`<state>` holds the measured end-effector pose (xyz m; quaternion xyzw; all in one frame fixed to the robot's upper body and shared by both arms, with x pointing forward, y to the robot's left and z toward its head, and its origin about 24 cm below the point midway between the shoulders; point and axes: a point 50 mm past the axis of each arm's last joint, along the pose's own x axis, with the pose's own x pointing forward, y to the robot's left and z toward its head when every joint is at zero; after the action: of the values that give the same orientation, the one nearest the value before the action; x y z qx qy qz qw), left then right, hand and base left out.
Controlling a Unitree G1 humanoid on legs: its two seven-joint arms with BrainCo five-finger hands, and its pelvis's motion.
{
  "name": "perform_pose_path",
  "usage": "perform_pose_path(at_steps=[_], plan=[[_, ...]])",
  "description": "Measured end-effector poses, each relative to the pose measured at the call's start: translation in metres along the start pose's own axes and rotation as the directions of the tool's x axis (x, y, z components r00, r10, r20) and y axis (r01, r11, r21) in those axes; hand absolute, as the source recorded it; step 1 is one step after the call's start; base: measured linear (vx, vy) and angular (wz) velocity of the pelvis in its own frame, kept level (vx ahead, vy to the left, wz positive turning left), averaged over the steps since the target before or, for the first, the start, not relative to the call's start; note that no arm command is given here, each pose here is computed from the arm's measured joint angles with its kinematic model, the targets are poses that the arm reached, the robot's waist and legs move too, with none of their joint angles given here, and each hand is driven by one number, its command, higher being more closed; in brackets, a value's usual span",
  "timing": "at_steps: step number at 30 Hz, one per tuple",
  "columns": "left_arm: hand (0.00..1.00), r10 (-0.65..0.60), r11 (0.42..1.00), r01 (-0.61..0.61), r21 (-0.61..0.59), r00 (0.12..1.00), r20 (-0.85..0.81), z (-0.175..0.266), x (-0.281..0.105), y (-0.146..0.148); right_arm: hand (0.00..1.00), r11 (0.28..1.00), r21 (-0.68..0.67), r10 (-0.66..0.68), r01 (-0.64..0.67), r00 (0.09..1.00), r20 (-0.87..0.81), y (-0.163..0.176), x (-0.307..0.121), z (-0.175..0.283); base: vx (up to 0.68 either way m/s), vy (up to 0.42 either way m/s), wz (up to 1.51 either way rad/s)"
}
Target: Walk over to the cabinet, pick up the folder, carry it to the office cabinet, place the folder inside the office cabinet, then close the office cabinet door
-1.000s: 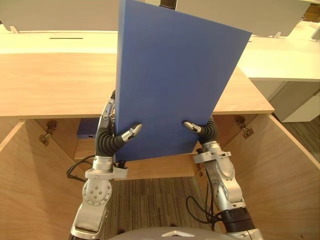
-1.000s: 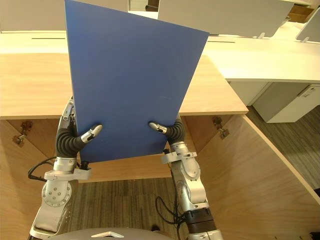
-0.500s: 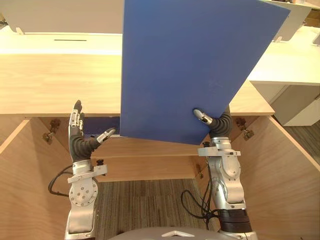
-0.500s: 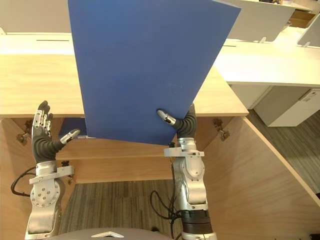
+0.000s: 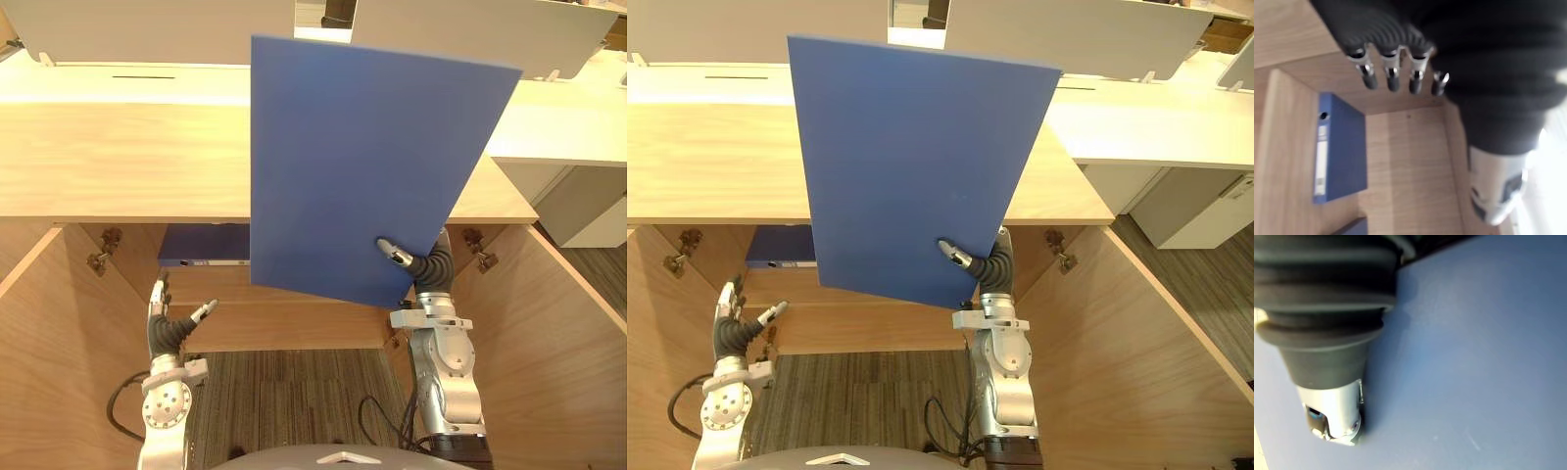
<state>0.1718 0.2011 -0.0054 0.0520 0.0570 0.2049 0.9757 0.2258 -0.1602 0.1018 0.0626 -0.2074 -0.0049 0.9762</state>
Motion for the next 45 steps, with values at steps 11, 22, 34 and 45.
perform_pose_path(at_steps=[11,22,34,45], plan=[[0.00,0.085,0.995,-0.100,-0.022,0.928,-0.362,-0.072,-0.023,0.021,1.00,0.993,-0.088,0.061,-0.080,0.978,-0.200,0.010,-0.020,-0.033,0.00,-0.001,0.01],[0.00,0.025,1.000,-0.018,0.025,0.953,-0.303,-0.062,0.017,0.005,1.00,0.927,-0.257,0.268,-0.273,0.962,-0.057,0.055,0.017,-0.016,-0.18,0.030,0.01],[0.00,-0.047,0.998,0.055,0.032,0.975,-0.216,-0.042,0.037,-0.018,1.00,0.853,-0.390,0.433,-0.348,0.888,0.155,0.083,0.032,0.027,-0.09,0.008,-0.07],[0.00,-0.074,0.997,0.072,-0.036,0.996,-0.048,-0.002,0.056,-0.028,1.00,0.964,-0.109,0.263,-0.243,0.931,0.252,0.054,0.064,0.051,-0.05,-0.072,0.03]])
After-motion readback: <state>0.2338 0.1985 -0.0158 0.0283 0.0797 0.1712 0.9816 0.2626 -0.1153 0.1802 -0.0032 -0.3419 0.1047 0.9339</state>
